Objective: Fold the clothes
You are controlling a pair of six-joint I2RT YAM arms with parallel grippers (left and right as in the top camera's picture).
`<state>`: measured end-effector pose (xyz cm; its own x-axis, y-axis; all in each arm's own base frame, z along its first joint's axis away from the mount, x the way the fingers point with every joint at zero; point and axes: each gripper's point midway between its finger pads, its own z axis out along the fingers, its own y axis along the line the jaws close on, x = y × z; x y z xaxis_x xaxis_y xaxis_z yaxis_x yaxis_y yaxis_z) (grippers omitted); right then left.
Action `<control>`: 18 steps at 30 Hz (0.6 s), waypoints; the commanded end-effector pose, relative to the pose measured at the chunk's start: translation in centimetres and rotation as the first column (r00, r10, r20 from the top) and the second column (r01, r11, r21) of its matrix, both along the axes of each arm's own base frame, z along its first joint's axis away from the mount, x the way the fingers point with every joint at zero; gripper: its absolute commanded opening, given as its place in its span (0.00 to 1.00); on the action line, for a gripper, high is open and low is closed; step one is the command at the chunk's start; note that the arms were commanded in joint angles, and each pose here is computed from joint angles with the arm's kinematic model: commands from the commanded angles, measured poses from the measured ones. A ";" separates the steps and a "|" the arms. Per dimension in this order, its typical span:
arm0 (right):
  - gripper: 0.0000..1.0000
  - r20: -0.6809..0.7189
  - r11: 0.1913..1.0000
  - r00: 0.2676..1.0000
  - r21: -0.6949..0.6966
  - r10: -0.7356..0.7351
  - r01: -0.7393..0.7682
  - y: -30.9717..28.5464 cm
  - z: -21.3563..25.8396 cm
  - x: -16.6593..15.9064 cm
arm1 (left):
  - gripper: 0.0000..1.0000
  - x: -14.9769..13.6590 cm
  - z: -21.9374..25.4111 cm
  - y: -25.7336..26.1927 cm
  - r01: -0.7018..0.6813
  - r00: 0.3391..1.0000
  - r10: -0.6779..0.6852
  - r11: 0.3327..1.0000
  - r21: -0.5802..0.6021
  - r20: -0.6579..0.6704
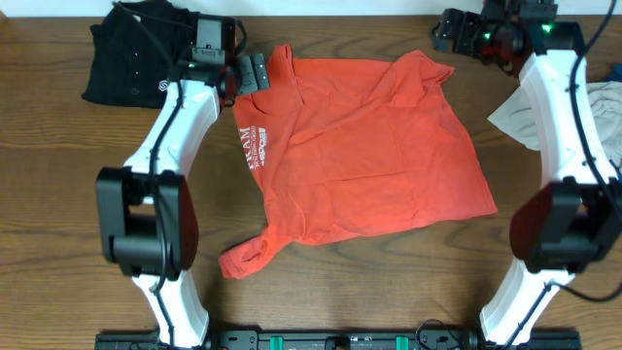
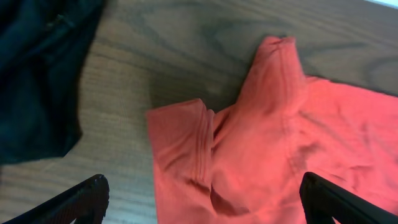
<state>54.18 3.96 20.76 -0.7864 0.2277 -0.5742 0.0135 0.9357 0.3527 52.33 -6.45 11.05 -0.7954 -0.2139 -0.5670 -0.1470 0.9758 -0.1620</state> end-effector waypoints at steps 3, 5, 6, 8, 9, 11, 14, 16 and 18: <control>0.99 -0.028 0.999 0.999 -0.044 0.017 -0.019 0.6 -2.3 2.2 | 0.98 2.2 -0.3 -0.3 0.029 0.999 -0.030 0.999 0.026 0.024; 0.99 -0.042 0.999 0.999 -0.044 0.021 -0.023 0.7 -3.4 2.7 | 0.98 2.5 -1.0 -0.4 0.030 0.999 -0.030 0.999 0.026 0.022; 0.99 -0.048 0.999 0.999 -0.044 0.022 -0.024 0.8 -4.0 2.9 | 0.98 2.5 -1.5 -0.4 0.030 0.999 -0.030 0.999 0.027 0.015; 0.99 -0.056 0.998 0.998 -0.053 0.034 -0.037 0.8 -4.9 3.1 | 0.98 2.5 -2.1 -0.4 0.030 1.000 -0.030 0.999 0.028 0.003; 0.99 -0.062 0.997 0.997 -0.058 0.038 -0.042 0.7 -5.4 3.2 | 0.98 2.5 -2.4 -0.3 0.030 1.000 -0.030 0.999 0.028 -0.003; 0.99 -0.076 0.997 0.996 -0.061 0.038 -0.042 0.7 -6.4 3.4 | 0.98 2.4 -3.3 -0.4 0.032 0.999 -0.031 0.999 0.028 -0.019; 0.99 -0.100 0.997 0.994 -0.058 0.037 -0.043 0.7 -7.8 3.4 | 0.98 2.3 -5.2 -0.4 0.032 0.998 -0.031 0.999 0.031 -0.054; 0.99 -0.122 0.997 0.992 -0.057 0.036 -0.043 0.7 -9.0 3.4 | 0.98 2.1 -6.2 -0.4 0.033 0.997 -0.031 0.999 0.034 -0.075; 0.99 -0.139 0.997 0.990 -0.056 0.036 -0.044 0.8 -10.1 3.5 | 0.98 2.0 -6.9 -0.3 0.033 0.996 -0.030 0.999 0.035 -0.089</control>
